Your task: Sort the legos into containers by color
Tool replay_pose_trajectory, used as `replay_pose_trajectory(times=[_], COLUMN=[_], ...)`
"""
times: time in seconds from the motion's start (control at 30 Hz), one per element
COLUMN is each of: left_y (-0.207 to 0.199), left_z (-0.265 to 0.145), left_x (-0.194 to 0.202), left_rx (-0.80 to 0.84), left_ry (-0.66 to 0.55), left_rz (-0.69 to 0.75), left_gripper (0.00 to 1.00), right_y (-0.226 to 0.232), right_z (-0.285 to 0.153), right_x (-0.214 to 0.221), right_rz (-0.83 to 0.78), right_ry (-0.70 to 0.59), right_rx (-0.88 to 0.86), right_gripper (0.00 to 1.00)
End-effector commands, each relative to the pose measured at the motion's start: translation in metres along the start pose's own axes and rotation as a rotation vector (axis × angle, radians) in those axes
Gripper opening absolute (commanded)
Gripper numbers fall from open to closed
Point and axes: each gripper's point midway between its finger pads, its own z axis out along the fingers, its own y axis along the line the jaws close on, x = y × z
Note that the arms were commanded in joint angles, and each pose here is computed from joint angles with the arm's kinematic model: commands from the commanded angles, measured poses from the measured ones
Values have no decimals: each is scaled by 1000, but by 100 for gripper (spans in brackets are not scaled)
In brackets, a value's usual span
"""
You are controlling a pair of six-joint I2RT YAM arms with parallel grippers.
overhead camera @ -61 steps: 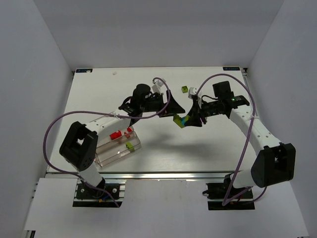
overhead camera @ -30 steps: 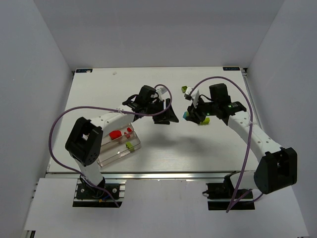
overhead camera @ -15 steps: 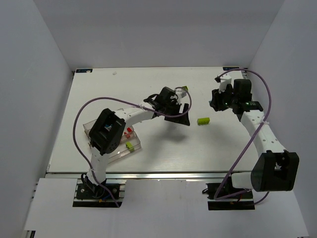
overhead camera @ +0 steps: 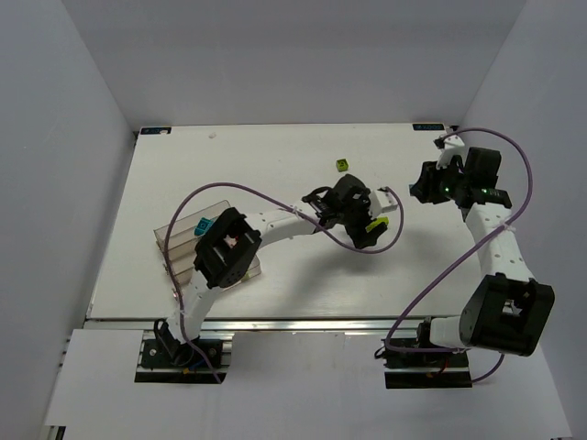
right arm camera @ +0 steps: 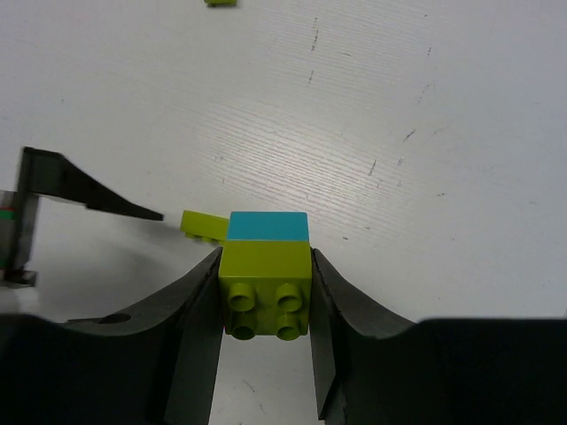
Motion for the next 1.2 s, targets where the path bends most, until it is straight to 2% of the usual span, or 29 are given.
replay_pose_trajectory(times=[0.0, 0.07, 0.1, 0.13, 0.2, 0.27, 0.37, 0.43, 0.5, 0.53, 0.6, 0.67, 0.7, 0.73, 0.8, 0.87, 0.9, 0.97, 1.0, 1.03, 1.17], left_y=[16, 21, 23, 26, 29, 34, 42, 45, 46, 46, 46, 45, 45, 45, 45, 43, 43, 35, 41, 34, 22], left_z=[15, 24, 35, 36, 49, 52, 61, 62, 62, 63, 62, 61, 59, 56, 44, 30, 6, -21, -59, -66, -134], left_x=[-36, -41, -28, -41, -31, -39, -27, -20, -16, -14, -10, -10, -12, -16, -32, -45, -60, -68, -93, -70, -50], left_rx=[-29, -32, -25, -31, -27, -43, -73, -92, -96, -96, -105, -99, -103, -109, -126, -135, -144, -121, -144, -142, -192], left_ry=[-81, -80, -46, -71, -48, -48, -11, 6, 16, 20, 32, 32, 28, 18, -9, -23, -52, -60, -118, -69, -9], left_rz=[148, 149, 134, 145, 132, 130, 116, 115, 114, 111, 98, 98, 91, 86, 69, 51, 21, -13, -24, -34, -52], left_gripper=[94, 94, 94, 94, 94, 94, 90, 83, 75, 59, 35, 30, 24, 13, 0, 0, 0, 0, 0, 0, 0], right_y=[2, 1, -1, -4, -3, -4, -5, -5, -4, -4, -4, -2, -2, -2, -1, -1, -1, 0, 2, 3, 9], right_z=[-20, -24, -25, -27, -28, -31, -35, -38, -38, -39, -40, -40, -41, -42, -42, -43, -42, -41, -39, -38, -36], right_x=[-31, -32, -32, -31, -30, -31, -33, -34, -33, -34, -34, -34, -35, -34, -33, -32, -31, -27, -24, -22, -19], right_rz=[-9, -2, 1, 9, 11, 14, 12, 8, 9, 7, 8, 7, 6, 6, 6, 0, -3, -11, -10, -12, -14], right_ry=[-95, -105, -108, -110, -111, -118, -128, -139, -141, -144, -145, -148, -151, -152, -151, -150, -146, -137, -132, -129, -118], right_rx=[-22, -29, -30, -25, -38, -42, -40, -39, -49, -51, -54, -61, -62, -62, -64, -65, -67, -76, -84, -92, -121], right_gripper=[0, 0, 0, 0, 0, 0, 0, 0, 0, 0, 0, 0, 0, 0, 0, 0, 0, 0, 0, 0, 0])
